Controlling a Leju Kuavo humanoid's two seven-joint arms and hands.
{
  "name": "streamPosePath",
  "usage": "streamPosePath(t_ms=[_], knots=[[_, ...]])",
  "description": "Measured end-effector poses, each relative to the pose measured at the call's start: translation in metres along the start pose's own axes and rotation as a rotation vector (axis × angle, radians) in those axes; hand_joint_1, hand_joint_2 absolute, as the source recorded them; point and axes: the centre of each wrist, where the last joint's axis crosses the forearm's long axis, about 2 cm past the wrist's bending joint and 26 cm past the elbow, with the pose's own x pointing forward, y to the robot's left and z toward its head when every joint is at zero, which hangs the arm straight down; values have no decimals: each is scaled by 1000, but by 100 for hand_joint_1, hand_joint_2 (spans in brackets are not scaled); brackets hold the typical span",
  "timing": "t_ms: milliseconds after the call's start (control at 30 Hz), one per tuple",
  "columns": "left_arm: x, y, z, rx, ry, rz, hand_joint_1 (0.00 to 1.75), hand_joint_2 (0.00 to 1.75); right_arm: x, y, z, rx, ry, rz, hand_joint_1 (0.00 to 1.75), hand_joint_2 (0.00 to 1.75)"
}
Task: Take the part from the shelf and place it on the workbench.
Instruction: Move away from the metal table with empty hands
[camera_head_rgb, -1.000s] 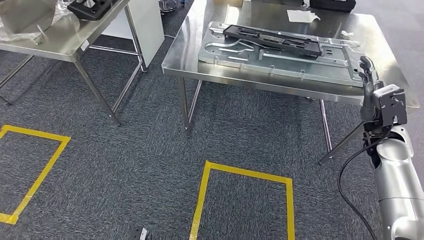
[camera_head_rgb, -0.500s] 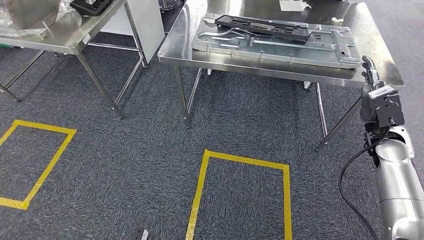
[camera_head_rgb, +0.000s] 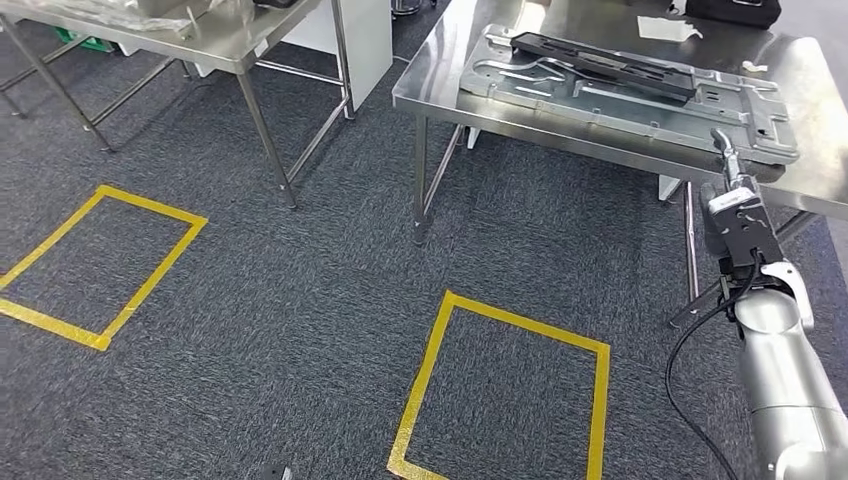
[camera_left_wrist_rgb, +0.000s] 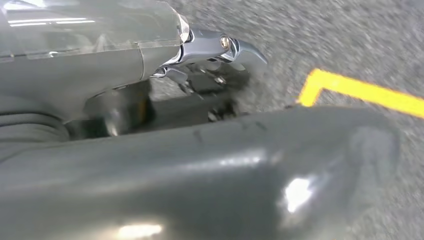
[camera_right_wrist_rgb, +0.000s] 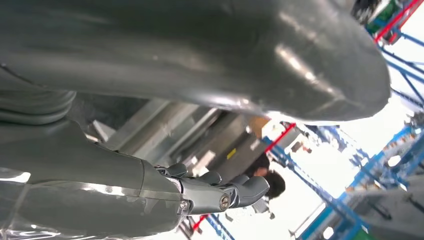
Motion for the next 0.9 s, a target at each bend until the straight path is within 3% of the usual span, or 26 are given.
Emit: streamPosePath(t_ms=[467,900], knots=[[-13,6,6,31,20,-12,0,0,2,4,16,44,0,-37,0,0],[-17,9,8,45,27,-21,0,0,2,-3,10,44,3,-63,0,0]])
